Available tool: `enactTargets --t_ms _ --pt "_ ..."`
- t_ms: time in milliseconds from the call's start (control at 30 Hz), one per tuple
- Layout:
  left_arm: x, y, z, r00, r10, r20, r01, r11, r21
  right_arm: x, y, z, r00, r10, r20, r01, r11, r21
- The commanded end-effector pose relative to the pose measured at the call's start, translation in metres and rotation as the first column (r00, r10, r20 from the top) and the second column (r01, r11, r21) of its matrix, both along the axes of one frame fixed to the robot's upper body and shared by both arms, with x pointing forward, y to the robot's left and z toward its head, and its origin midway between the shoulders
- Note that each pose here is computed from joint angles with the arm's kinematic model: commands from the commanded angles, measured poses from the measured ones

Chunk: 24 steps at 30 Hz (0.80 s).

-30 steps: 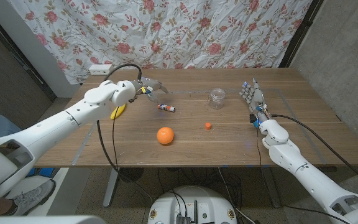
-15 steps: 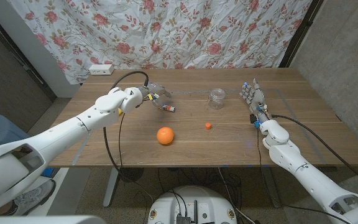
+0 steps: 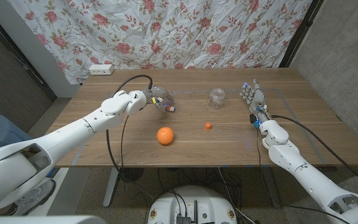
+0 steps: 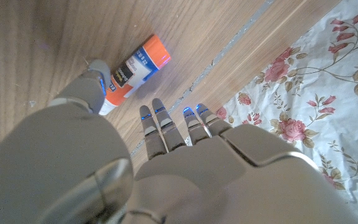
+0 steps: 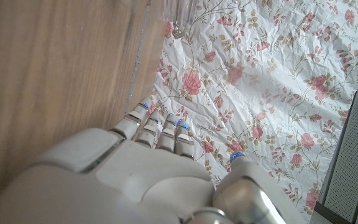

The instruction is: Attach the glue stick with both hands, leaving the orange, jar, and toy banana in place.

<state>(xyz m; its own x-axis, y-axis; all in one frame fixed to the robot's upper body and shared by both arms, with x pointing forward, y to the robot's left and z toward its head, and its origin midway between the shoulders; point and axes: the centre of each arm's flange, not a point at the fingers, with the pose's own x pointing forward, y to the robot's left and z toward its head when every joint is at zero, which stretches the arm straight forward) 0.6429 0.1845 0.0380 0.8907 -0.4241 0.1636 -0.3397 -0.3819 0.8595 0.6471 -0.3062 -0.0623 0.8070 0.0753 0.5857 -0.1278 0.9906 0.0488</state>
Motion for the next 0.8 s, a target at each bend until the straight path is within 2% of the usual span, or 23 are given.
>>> enactTargets --t_ms 33,200,800 --pt "0.0047 -0.0045 -0.0052 1.000 -0.003 0.026 0.003 1.000 0.002 -0.0026 -0.0021 -0.0033 1.000 -0.010 -0.005 0.010 1.000 0.009" --pt "0.0052 -0.0056 -0.0064 0.999 -0.002 0.049 0.003 1.000 -0.009 -0.0025 -0.0023 -0.0035 1.000 -0.008 -0.010 0.008 1.000 0.006" --pt "0.0099 -0.0070 -0.0130 0.998 -0.017 0.064 0.020 0.999 -0.036 -0.0015 -0.0033 -0.0023 1.000 -0.016 -0.011 0.016 1.000 0.006"
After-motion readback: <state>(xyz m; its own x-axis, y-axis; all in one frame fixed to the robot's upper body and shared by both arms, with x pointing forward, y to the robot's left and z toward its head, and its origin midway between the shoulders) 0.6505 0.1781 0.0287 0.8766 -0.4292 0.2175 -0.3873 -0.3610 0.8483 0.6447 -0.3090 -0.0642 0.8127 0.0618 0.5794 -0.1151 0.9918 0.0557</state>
